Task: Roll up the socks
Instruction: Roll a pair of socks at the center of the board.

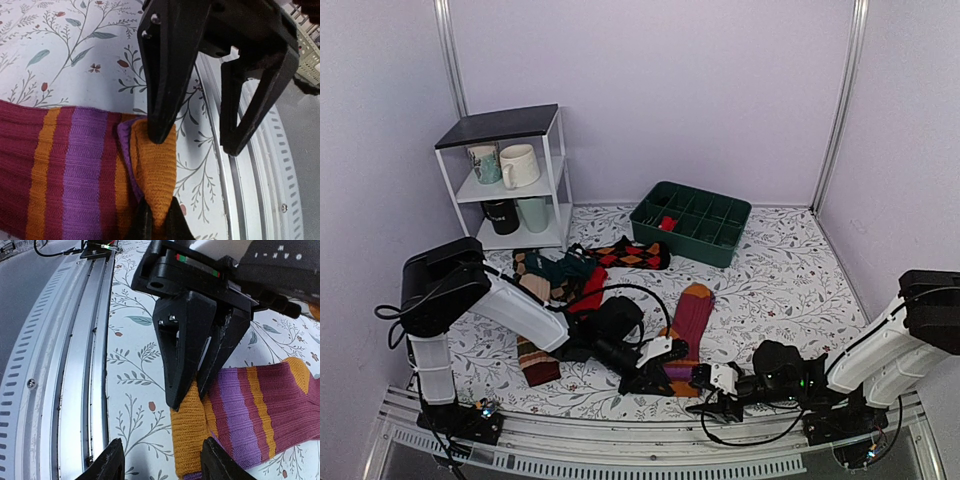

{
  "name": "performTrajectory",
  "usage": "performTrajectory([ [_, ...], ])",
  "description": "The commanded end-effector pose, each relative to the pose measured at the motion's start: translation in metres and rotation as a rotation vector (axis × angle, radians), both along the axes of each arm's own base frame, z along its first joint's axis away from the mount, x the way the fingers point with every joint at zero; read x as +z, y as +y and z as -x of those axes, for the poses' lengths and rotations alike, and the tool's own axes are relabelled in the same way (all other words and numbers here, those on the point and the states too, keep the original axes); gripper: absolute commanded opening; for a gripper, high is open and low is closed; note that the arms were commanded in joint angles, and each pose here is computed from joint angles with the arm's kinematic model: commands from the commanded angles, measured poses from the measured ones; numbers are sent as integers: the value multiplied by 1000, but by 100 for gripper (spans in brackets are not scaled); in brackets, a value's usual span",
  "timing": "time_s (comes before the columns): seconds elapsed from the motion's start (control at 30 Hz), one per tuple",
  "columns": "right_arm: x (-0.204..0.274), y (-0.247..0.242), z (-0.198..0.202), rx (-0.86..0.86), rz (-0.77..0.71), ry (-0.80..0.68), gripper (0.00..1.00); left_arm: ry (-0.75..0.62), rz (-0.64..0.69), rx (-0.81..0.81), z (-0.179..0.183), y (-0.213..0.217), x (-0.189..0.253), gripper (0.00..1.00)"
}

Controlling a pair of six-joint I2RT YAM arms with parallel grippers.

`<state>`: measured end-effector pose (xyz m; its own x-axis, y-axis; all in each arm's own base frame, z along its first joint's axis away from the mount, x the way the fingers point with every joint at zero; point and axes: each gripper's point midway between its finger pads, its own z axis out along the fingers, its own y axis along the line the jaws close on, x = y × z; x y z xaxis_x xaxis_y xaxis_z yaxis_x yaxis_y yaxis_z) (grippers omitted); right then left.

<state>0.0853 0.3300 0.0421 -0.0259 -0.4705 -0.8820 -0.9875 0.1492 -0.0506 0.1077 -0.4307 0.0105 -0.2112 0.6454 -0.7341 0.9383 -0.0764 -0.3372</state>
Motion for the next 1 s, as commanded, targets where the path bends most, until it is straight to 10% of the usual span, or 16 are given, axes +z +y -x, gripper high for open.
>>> performTrajectory([
  [0.0, -6, 9, -8, -32, 13, -16, 53, 139, -388, 43, 27, 74, -84, 0],
  [0.23, -27, 1, -17, -131, 90, 50, 42, 139, -385, 43, 27, 75, -83, 0],
  [0.53, -64, -15, -15, -281, 213, 257, 3, 74, -311, 67, 16, 68, -65, 12],
  [0.97, -48, -23, -4, -319, 149, 503, 0, -406, 117, 218, -31, 58, 59, 36],
])
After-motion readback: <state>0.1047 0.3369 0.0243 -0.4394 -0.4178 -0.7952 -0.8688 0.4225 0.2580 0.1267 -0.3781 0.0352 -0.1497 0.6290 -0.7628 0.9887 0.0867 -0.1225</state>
